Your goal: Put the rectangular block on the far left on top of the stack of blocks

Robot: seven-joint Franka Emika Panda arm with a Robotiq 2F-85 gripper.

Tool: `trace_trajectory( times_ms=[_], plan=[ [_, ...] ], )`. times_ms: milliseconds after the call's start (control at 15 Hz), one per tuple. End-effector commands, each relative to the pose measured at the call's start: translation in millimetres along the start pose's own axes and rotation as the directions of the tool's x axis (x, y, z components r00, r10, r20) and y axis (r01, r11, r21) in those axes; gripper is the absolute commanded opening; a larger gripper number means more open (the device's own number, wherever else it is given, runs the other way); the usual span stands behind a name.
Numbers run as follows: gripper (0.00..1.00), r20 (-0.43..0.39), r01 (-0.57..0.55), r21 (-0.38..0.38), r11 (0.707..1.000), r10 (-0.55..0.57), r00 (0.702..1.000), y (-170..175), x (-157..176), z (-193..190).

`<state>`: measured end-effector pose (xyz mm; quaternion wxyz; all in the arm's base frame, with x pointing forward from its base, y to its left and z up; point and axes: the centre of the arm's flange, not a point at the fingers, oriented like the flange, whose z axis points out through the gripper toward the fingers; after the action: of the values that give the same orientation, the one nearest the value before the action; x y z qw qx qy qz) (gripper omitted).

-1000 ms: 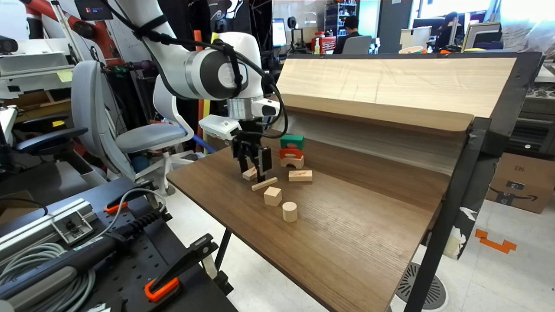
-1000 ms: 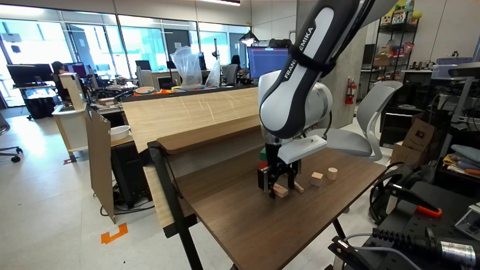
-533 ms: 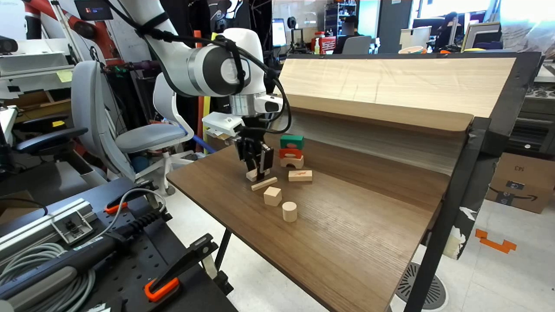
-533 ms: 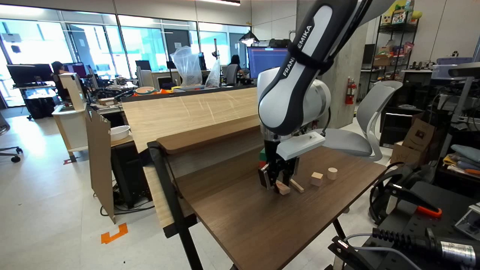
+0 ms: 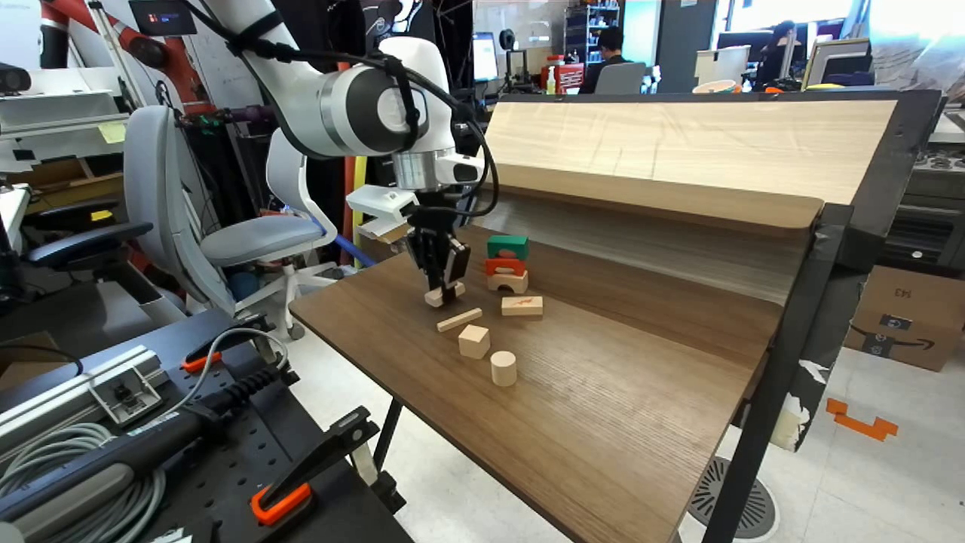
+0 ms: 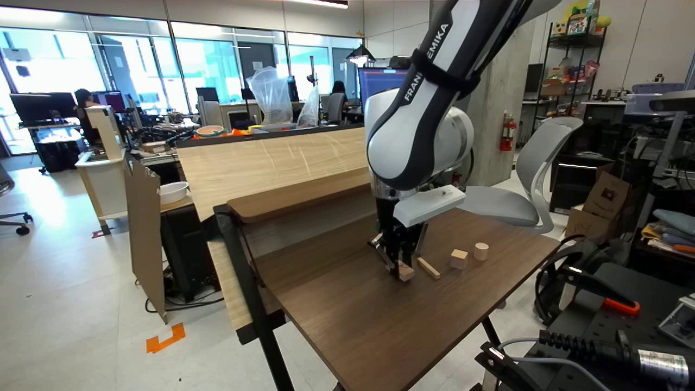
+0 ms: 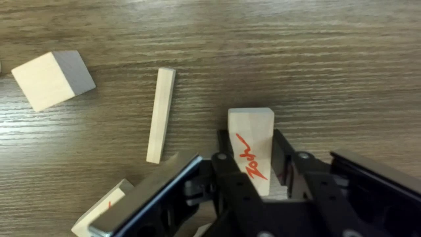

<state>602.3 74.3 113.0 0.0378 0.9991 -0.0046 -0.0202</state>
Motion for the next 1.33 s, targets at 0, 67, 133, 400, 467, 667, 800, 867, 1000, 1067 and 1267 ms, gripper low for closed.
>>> trace_trajectory(
  times_ms=[0, 67, 133, 400, 467, 667, 800, 867, 1000, 1067, 1267],
  plan=[
    [0.08, 0.016, -0.034, -0.034, 0.999, 0.035, 0.999, 1, -6, -28],
    [0.08, 0.017, -0.048, -0.035, 0.998, 0.049, 0.999, 1, -5, -33],
    [0.08, 0.019, -0.063, -0.035, 0.997, 0.064, 0.998, 2, -5, -38],
    [0.08, 0.013, -0.125, -0.029, 0.992, 0.125, 0.992, 6, 0, -63],
    [0.08, 0.009, -0.138, -0.029, 0.99, 0.139, 0.99, 7, 1, -70],
    [0.08, -0.01, -0.193, -0.019, 0.981, 0.192, 0.981, 10, 5, -91],
    [0.08, -0.02, -0.233, -0.012, 0.972, 0.233, 0.972, 13, 9, -106],
    [0.08, -0.027, -0.258, -0.013, 0.966, 0.258, 0.966, 14, 12, -111],
    [0.08, -0.031, -0.314, -0.012, 0.949, 0.314, 0.949, 17, 21, -120],
    [0.08, -0.033, -0.343, -0.013, 0.939, 0.342, 0.939, 19, 25, -123],
    [0.08, -0.032, -0.429, -0.018, 0.903, 0.428, 0.903, 26, 38, -127]
  ],
)
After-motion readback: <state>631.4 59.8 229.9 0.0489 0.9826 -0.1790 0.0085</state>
